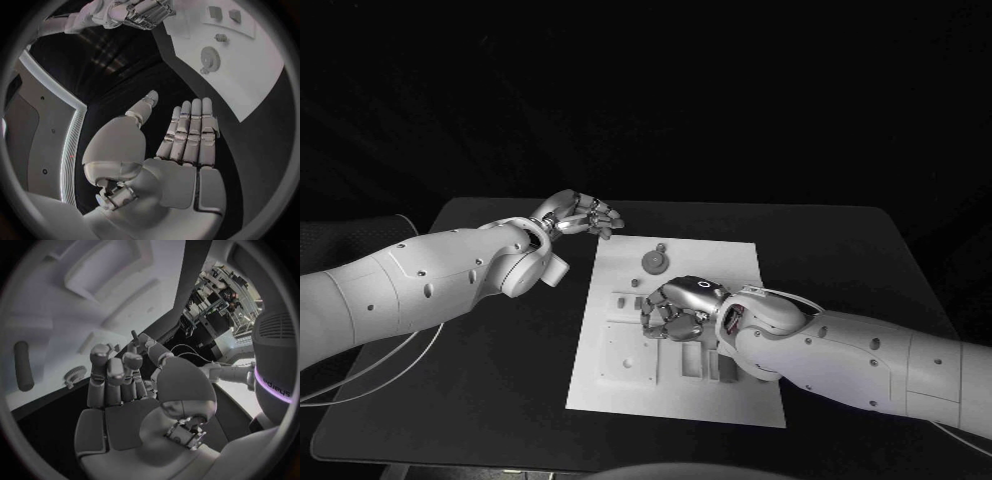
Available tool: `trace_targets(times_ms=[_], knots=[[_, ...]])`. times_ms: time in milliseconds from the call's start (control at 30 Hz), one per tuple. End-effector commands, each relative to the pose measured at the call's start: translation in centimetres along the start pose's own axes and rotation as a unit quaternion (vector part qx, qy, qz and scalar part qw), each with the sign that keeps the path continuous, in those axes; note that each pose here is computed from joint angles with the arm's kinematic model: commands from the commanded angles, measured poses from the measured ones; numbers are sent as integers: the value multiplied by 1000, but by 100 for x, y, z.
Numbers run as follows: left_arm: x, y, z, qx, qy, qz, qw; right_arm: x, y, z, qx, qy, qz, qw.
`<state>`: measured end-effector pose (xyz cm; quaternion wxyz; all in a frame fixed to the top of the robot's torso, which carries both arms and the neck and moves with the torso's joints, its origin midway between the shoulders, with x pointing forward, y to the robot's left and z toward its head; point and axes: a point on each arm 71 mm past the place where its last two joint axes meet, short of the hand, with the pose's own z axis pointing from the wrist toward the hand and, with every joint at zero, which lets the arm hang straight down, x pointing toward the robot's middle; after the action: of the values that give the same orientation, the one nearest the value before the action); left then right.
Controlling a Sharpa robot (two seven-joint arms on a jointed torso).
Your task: Assemble the parts on the task board
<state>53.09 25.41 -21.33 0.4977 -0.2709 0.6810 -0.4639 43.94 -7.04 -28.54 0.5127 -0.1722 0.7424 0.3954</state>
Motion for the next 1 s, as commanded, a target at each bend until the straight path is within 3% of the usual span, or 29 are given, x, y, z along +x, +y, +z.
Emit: trace_targets(times_ms=[33, 233, 1000], knots=[[6, -18, 6, 4, -2, -3, 1000, 28, 23, -2, -8, 11, -9, 1000], [6, -18, 4, 4, -2, -3, 1000, 109, -15, -29, -3, 15, -10, 1000], [3, -12, 0, 1, -1, -2, 1000, 186, -21, -13, 1, 21, -13, 1000]])
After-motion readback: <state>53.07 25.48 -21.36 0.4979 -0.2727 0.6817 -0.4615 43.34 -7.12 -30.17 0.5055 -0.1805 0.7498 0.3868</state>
